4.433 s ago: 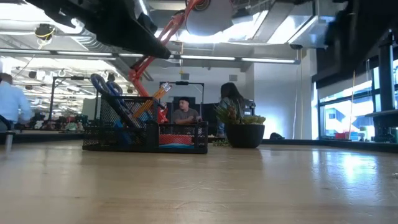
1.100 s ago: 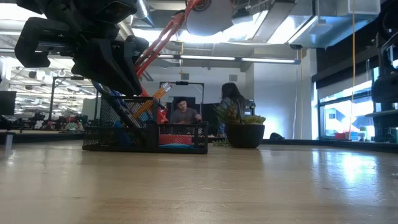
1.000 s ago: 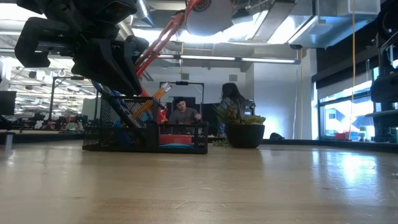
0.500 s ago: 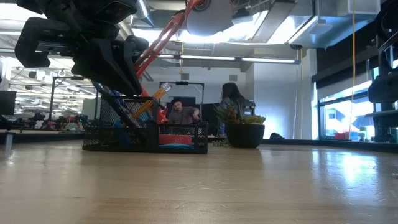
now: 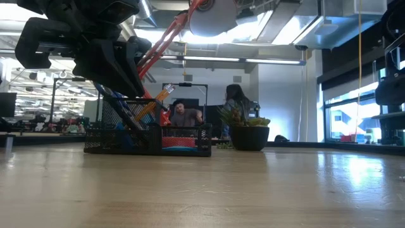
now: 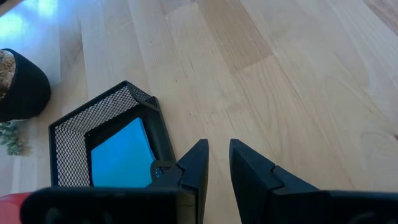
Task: Pick and place office supplies into organizer
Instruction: Put the black pen into the black desk organizer
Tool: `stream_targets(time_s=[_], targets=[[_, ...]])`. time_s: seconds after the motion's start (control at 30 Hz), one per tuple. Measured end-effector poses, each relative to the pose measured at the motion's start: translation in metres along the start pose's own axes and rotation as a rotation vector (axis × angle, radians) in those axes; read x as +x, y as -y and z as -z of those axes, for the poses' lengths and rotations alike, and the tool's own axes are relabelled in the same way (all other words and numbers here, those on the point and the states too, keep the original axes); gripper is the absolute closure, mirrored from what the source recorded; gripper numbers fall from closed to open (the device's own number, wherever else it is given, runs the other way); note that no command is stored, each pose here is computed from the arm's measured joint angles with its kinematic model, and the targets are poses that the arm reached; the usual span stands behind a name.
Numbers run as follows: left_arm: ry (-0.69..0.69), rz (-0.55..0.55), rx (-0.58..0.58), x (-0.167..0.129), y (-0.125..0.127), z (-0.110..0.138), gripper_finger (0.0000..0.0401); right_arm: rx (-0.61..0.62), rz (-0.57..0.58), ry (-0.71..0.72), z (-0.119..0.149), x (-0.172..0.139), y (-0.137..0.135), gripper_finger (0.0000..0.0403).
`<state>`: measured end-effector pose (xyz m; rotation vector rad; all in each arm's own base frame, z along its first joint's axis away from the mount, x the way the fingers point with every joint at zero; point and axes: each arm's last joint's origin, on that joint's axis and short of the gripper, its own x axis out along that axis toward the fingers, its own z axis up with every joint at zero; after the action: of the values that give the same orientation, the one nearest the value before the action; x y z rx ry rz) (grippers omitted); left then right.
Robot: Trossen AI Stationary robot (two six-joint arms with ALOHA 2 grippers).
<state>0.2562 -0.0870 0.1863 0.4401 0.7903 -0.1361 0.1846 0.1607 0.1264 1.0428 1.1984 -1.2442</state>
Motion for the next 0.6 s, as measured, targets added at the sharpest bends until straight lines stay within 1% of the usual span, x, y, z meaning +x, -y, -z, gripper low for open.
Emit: stream_targets(time_s=[0.2,0.33,0.43,0.47,0.53,0.6], targets=[[0.0,0.0,0.0,0.0,0.0,0.0,0.0342,-0.004,0.0,-0.001,0.0,0.0,0.0,0.0344],[0.0,0.0,-0.001,0.0,0.0,0.0,0.0342,-0.033,0.009,0.002,0.002,-0.005,-0.002,0.0344],[0.0,0.0,-0.004,0.0,0.0,0.0,0.0342,-0.056,0.031,0.046,0.001,-0.012,-0.003,0.0346],[0.001,0.0,-0.004,0.0,0.0,0.0,0.0342,-0.063,0.025,0.058,0.002,-0.015,-0.005,0.0346],[0.006,-0.001,-0.006,0.0,0.0,0.0,0.0342,-0.075,-0.041,0.062,0.006,-0.026,-0.013,0.0346],[0.013,-0.003,-0.01,0.0,0.0,-0.001,0.0342,-0.09,-0.049,0.108,0.005,-0.035,-0.015,0.0346]])
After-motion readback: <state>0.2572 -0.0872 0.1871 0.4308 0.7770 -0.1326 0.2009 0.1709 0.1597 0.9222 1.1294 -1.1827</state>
